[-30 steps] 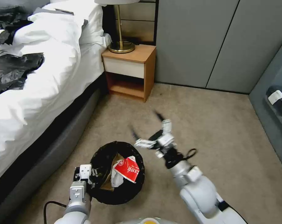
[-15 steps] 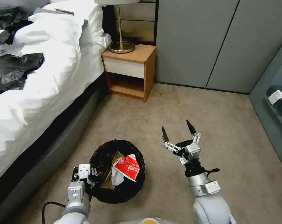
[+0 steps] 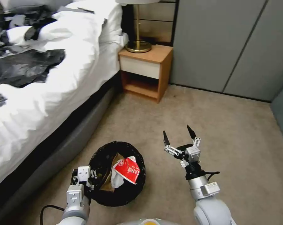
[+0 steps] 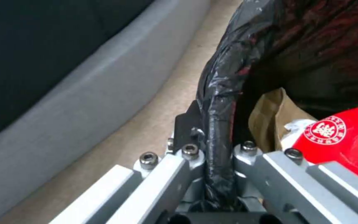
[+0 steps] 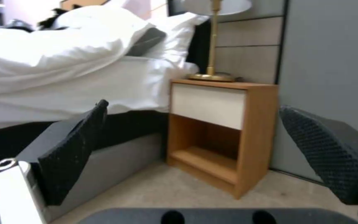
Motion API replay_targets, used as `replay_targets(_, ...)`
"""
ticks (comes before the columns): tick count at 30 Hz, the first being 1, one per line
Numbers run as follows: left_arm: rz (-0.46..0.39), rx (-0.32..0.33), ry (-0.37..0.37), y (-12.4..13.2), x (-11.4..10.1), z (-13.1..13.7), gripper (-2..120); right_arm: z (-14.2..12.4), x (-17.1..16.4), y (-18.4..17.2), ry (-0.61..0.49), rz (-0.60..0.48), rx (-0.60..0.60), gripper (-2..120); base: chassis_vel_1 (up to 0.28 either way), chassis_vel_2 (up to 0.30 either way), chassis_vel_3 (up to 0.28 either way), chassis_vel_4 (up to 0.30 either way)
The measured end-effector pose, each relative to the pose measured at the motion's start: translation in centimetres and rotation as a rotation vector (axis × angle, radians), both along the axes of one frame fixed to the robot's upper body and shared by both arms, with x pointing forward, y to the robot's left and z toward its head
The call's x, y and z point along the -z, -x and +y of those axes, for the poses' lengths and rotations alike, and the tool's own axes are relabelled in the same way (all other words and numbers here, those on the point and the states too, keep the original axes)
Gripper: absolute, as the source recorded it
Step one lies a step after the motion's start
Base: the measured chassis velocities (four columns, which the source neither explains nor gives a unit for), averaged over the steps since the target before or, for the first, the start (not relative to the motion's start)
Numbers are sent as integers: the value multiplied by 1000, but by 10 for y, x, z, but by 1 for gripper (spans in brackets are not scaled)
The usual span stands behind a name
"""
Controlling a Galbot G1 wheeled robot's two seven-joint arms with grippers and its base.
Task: Pick up the trash bin, then pick up the garbage from the floor and place it into the trash bin.
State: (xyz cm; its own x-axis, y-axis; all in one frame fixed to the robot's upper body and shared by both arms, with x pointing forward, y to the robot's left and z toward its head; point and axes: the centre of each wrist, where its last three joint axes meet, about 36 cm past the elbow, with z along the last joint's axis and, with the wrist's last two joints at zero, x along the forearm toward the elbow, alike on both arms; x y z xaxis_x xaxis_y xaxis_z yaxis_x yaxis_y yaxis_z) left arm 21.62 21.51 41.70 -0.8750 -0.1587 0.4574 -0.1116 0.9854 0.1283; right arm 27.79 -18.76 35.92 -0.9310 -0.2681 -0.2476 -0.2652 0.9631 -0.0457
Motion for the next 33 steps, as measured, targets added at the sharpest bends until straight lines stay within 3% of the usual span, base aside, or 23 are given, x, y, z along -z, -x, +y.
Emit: replay_targets(33, -5, 0, -3, 1, -7, -3, 0, -4, -9, -8, 36, 1, -19, 100, 120, 118, 122, 123)
